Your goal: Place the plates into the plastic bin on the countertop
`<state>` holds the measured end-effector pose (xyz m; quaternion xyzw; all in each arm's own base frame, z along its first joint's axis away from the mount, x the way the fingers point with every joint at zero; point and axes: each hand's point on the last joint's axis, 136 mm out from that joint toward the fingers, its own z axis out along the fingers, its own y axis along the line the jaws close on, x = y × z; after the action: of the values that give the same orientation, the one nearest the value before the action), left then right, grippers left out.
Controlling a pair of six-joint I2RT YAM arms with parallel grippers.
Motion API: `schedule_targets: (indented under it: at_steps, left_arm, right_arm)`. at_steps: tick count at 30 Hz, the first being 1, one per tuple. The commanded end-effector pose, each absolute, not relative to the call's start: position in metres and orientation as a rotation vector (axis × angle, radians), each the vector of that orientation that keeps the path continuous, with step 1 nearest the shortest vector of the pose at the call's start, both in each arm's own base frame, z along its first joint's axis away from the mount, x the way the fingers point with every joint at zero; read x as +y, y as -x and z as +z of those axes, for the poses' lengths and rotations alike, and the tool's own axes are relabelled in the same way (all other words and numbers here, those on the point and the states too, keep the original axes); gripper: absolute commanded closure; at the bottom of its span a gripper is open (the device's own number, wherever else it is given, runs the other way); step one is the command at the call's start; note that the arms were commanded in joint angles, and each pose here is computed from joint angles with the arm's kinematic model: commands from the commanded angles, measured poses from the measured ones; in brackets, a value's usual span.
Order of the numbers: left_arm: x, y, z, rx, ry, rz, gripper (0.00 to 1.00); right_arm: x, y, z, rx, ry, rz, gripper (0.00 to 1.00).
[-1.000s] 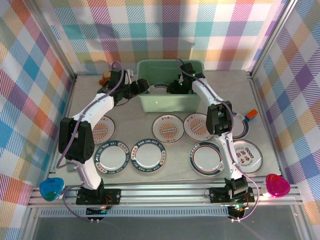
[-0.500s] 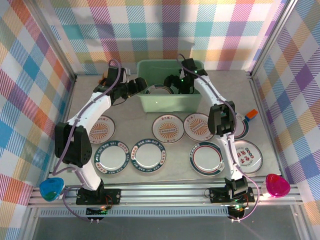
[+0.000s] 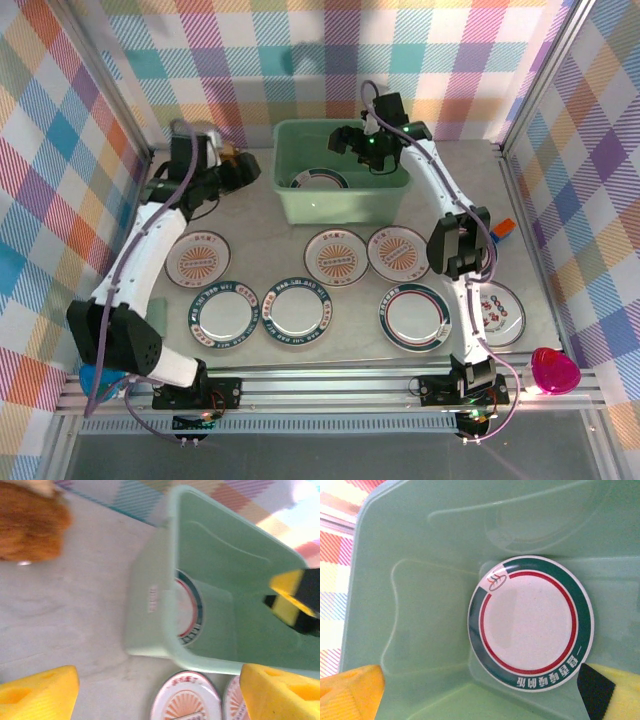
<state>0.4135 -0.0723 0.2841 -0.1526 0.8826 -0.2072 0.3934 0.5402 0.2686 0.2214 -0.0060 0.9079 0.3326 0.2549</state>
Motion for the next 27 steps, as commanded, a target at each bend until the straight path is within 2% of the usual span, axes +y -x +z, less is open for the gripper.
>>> schedule_targets:
  at_steps: [1,6,12,20,27]
  left_arm:
    - [-0.018,-0.380,0.234,2.376,0.569,-0.395,0.16]
    - [0.034,-0.356,0.190,2.406,0.799,-0.409,0.16]
    - [0.080,-0.332,0.133,2.500,0.963,-0.335,0.15]
    - [0.106,-0.320,0.085,2.637,0.999,-0.189,0.12]
    - [0.110,-0.322,0.058,2.722,0.977,-0.169,0.12]
  right_arm:
    - [0.281,-0.516,0.279,2.350,0.183,0.966,0.01]
    - [0.287,-0.491,0.309,2.296,0.284,0.998,0.00]
    - [0.294,-0.462,0.316,2.269,0.346,1.061,0.01]
    - [0.292,-0.448,0.302,2.306,0.349,1.071,0.00]
    - [0.291,-0.448,0.296,2.321,0.334,1.065,0.00]
